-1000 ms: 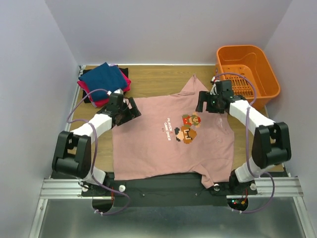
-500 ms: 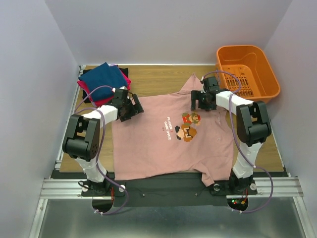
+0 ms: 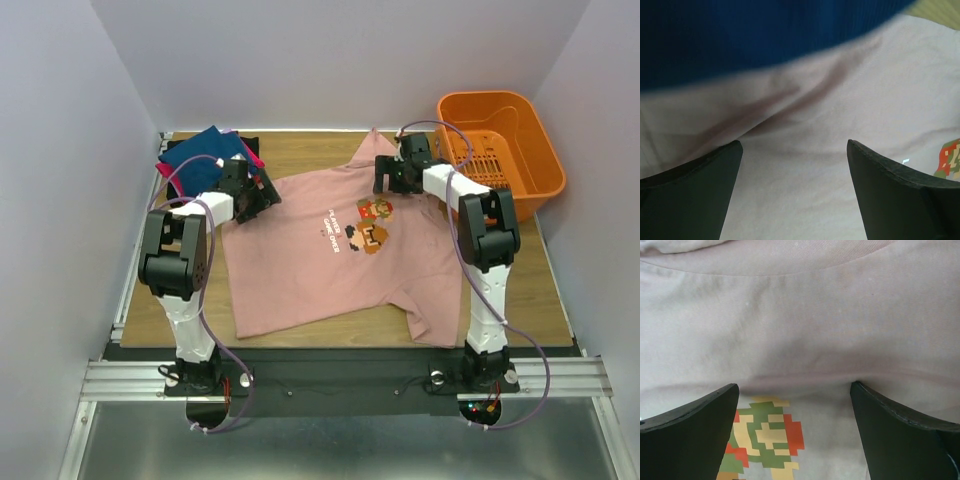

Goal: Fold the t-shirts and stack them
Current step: Flatten the tshirt out

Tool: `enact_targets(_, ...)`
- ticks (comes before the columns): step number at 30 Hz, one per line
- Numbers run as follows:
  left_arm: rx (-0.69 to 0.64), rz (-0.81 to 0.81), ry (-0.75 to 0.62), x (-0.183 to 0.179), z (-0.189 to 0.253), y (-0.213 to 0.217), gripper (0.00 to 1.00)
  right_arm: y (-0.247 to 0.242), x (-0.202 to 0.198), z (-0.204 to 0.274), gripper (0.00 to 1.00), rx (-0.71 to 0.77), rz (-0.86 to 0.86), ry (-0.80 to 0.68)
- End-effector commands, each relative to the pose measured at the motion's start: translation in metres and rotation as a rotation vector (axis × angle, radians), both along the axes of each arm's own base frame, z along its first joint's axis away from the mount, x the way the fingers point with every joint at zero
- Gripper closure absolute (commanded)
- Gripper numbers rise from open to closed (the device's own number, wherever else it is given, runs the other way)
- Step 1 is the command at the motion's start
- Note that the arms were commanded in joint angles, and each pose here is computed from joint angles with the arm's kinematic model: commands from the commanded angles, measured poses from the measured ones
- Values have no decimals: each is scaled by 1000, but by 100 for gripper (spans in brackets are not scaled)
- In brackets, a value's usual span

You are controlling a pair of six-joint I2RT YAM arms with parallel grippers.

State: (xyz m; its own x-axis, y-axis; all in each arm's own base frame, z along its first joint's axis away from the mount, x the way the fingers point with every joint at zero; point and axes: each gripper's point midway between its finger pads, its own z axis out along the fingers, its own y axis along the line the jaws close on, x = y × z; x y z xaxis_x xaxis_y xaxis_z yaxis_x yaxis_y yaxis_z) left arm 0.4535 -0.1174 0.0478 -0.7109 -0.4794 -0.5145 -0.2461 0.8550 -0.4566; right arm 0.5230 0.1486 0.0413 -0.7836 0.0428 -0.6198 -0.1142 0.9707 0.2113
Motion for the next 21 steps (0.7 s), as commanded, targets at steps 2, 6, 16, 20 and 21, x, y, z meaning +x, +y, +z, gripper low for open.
enact_targets(2, 65, -6, 13, 27, -9, 18, 1, 22, 13, -24, 1, 63, 43, 54)
enact_targets(6, 65, -47, -22, 50, 3, 12, 1, 27, 26, -20, 1, 77, 49, 40)
enact_targets(16, 130, -71, -198, 44, 86, 3, 1, 40, 36, 74, 0, 149, 110, -124)
enact_targets(20, 207, 77, -190, -16, 113, 22, 1, 40, 22, 110, 0, 168, 124, -168)
enact_targets(21, 223, 120, -154, -32, 108, 30, 1, 39, 17, 116, 0, 173, 125, -173)
